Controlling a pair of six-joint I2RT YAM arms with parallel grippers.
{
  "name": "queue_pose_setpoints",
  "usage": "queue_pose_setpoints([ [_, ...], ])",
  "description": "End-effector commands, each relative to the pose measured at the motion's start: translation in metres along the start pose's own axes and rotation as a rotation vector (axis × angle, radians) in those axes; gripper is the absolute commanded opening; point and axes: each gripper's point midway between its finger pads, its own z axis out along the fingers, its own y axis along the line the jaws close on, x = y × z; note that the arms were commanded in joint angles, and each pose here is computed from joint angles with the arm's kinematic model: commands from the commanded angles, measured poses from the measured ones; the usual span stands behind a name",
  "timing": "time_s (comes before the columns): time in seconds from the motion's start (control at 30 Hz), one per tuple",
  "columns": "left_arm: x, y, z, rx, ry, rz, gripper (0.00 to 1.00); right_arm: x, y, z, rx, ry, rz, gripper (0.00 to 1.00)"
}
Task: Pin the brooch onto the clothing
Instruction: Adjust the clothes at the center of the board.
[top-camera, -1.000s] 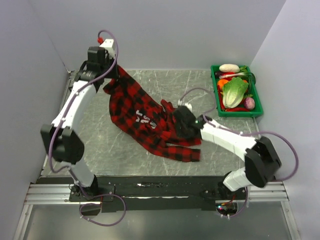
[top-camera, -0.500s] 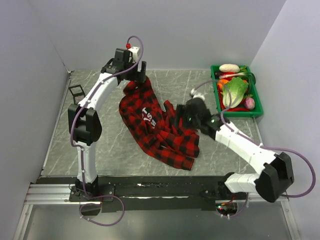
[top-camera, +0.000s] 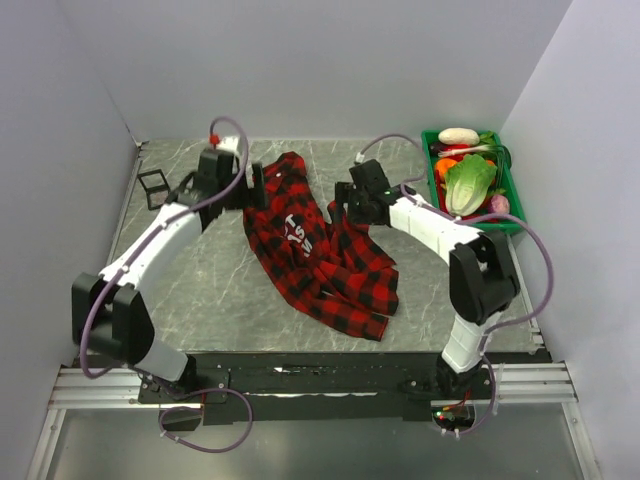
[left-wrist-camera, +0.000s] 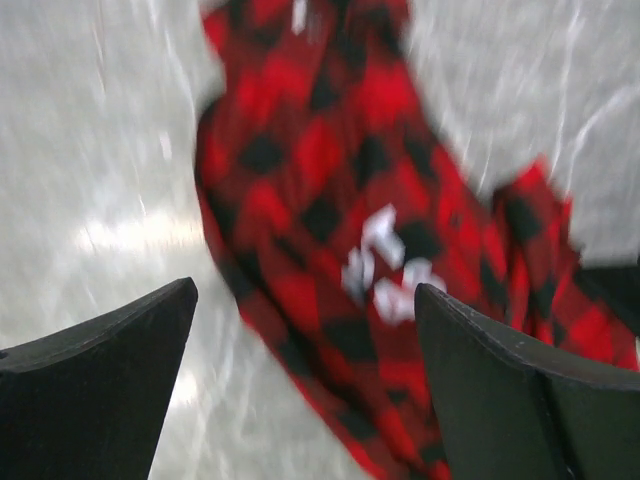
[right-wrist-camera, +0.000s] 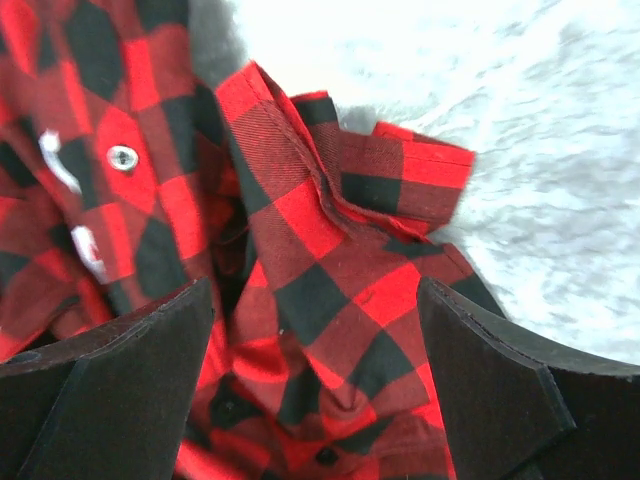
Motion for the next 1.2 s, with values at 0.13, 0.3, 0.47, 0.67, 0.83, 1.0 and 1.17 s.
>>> queue_pose_setpoints([
  [0.13,0.099,0.003,0.003,0.046,0.175,-0.182,0.97,0.001,0.017,0.028,-0.064,0.043,0.004,0.88],
  [0.3,0.133,0.015,0.01,0.012,0.239,-0.193,0.97,0.014,0.02,0.04,-0.083,0.083,0.021,0.87],
  [0.47,0.146,0.008,0.025,0.066,0.257,-0.221,0.91,0.024,0.019,0.05,-0.077,0.111,0.025,0.81],
  [0.67,0.17,0.01,0.046,0.063,0.312,-0.236,0.73,0.027,0.013,0.054,-0.055,0.108,0.024,0.66],
  [0.83,0.183,0.016,0.059,0.046,0.333,-0.238,0.45,0.03,0.005,0.055,-0.019,0.103,0.014,0.35],
  [1.0,0.18,0.025,0.061,0.032,0.308,-0.279,0.01,0.025,-0.015,0.042,0.032,0.081,0.028,0.0],
  [1.17,0.15,0.041,0.049,0.019,0.217,-0.335,0.01,0.013,-0.053,0.005,0.137,-0.008,0.063,0.0],
])
